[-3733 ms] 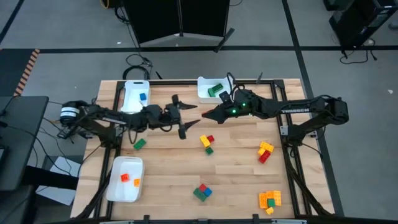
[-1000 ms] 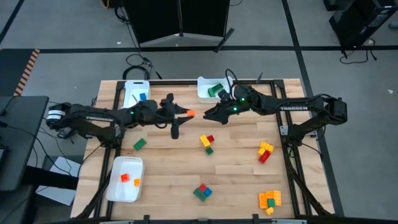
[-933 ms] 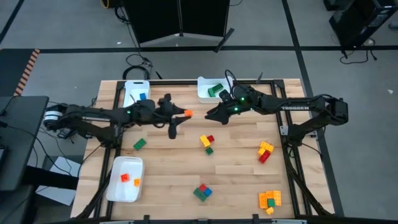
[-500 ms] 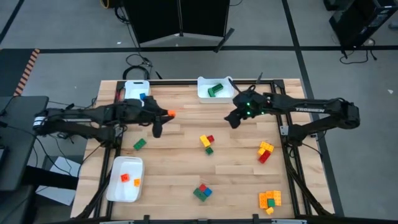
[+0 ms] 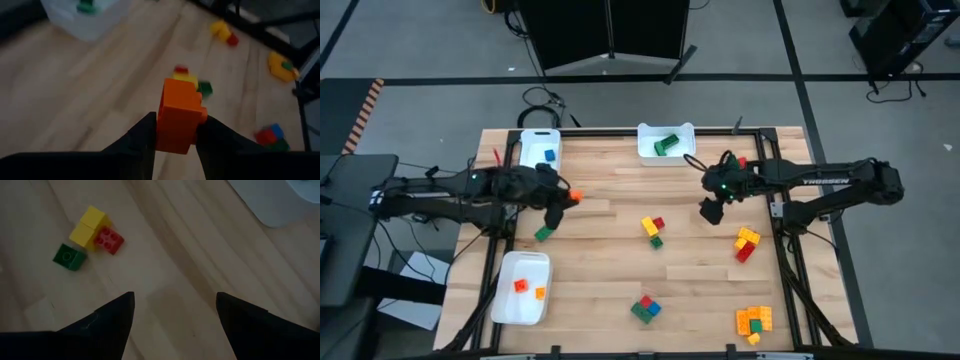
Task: Sort blocks by size
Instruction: Put the orange 4 stud game piece into the bottom white bin
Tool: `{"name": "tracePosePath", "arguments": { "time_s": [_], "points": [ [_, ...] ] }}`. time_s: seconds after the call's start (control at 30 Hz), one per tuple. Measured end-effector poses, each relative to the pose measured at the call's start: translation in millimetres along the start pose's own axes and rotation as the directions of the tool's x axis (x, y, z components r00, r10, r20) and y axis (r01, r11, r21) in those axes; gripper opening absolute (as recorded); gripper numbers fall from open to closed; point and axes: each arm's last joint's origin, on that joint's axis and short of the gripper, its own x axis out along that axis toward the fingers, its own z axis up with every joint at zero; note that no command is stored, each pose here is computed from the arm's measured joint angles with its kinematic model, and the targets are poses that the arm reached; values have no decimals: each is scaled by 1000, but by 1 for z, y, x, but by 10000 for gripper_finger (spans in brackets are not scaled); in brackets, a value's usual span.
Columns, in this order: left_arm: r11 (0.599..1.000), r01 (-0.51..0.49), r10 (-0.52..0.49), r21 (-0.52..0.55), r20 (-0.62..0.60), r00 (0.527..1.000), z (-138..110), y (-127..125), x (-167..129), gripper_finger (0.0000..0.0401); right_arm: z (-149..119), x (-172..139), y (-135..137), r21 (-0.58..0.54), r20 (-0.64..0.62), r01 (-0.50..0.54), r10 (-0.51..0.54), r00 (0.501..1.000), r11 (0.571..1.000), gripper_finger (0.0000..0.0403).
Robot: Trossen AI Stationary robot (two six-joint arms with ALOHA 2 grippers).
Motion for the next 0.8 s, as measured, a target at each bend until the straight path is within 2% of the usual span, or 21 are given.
{"name": "tracePosePath", "arguments": {
  "time_s": [0.13, 0.23, 0.4, 0.57, 0.7, 0.8],
  "points": [
    [997, -39, 30, -63, -135, 990, -12, -1, -6, 127, 0, 0, 1, -3, 8, 13, -13, 1000, 1000, 290],
    [984, -115, 83, -139, -217, 973, -19, -2, -13, 127, 0, 0, 1, -1, 9, 17, -17, 1000, 1000, 289],
    [913, -269, 167, -306, -320, 932, -28, -1, -26, 127, 0, 0, 1, 8, 11, 16, -16, 1000, 1000, 290],
    [844, -326, 160, -426, -379, 911, -35, -5, -29, 127, 0, 0, 1, 6, 12, 15, -15, 1000, 1000, 293],
    [806, -374, 129, -459, -482, 867, -43, -13, -24, 127, 0, 0, 1, 6, 13, 15, -15, 1000, 1000, 290],
    [817, -410, 116, -405, -581, 805, -51, -22, -17, 127, 0, 0, 1, 4, 13, 15, -15, 1000, 1000, 289]
  ]
}}
